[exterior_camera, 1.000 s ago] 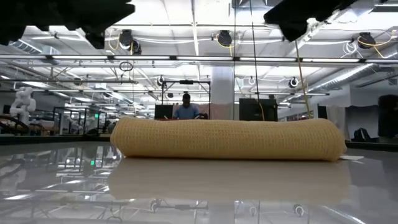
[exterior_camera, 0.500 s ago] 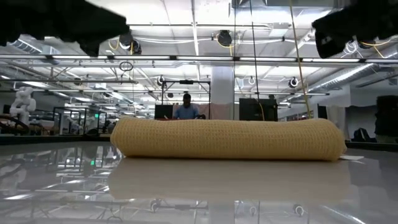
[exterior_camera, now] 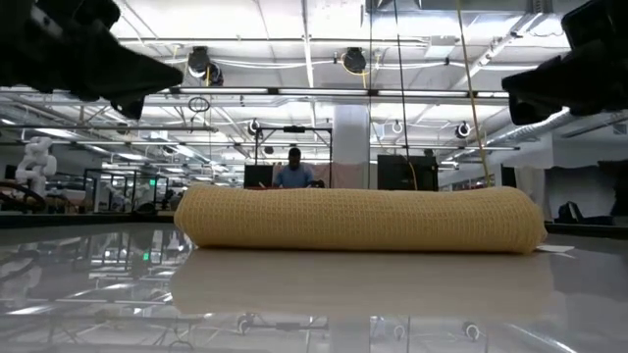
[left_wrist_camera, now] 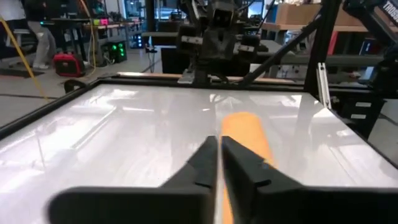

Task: Roll towel into tight, uniform cylinder
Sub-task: Return to Home Position

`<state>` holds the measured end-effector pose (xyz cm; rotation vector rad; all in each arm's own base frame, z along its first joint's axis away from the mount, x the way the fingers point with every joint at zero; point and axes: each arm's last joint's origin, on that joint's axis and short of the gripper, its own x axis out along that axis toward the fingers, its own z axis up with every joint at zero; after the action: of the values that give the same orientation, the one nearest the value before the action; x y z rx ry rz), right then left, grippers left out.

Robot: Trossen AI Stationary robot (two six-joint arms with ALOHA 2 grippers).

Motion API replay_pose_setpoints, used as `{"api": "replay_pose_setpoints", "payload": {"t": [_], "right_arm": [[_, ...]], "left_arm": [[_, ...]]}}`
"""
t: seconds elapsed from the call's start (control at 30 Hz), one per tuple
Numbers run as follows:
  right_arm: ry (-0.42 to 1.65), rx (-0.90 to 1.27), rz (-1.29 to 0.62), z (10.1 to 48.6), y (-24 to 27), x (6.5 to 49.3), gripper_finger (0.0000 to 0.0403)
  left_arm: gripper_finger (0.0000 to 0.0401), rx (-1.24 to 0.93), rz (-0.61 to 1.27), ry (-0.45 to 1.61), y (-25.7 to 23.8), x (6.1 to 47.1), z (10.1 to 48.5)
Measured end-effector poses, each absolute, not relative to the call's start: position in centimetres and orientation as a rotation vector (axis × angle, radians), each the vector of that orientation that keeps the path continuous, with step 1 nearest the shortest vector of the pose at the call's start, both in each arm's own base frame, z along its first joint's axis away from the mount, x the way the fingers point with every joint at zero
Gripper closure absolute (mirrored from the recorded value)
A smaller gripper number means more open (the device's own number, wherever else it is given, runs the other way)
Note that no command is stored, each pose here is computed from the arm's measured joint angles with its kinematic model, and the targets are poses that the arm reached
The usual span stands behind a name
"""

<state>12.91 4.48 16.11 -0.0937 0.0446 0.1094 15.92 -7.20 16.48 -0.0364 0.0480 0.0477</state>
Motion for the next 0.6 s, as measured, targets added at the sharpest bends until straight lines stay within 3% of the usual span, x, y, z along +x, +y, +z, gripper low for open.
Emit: {"api": "replay_pose_setpoints", "payload": {"t": [0.07,0.2,0.6], "right_arm": [[0.026,-0.108,0.130,16.3,4.6,12.9,0.0401],[-0.034,-0.144,0.191,16.8,4.7,12.9,0.0401],[-0.061,-0.251,0.143,17.1,4.2,13.1,0.0401]], "left_arm": [[0.0392,-0.041,0.048,0.047,-7.0,15.5,16.0],[0.0390,-0.057,0.046,0.013,-6.5,14.8,15.4],[0.0397,-0.001,0.015,0.020,-6.7,14.1,15.0]]}}
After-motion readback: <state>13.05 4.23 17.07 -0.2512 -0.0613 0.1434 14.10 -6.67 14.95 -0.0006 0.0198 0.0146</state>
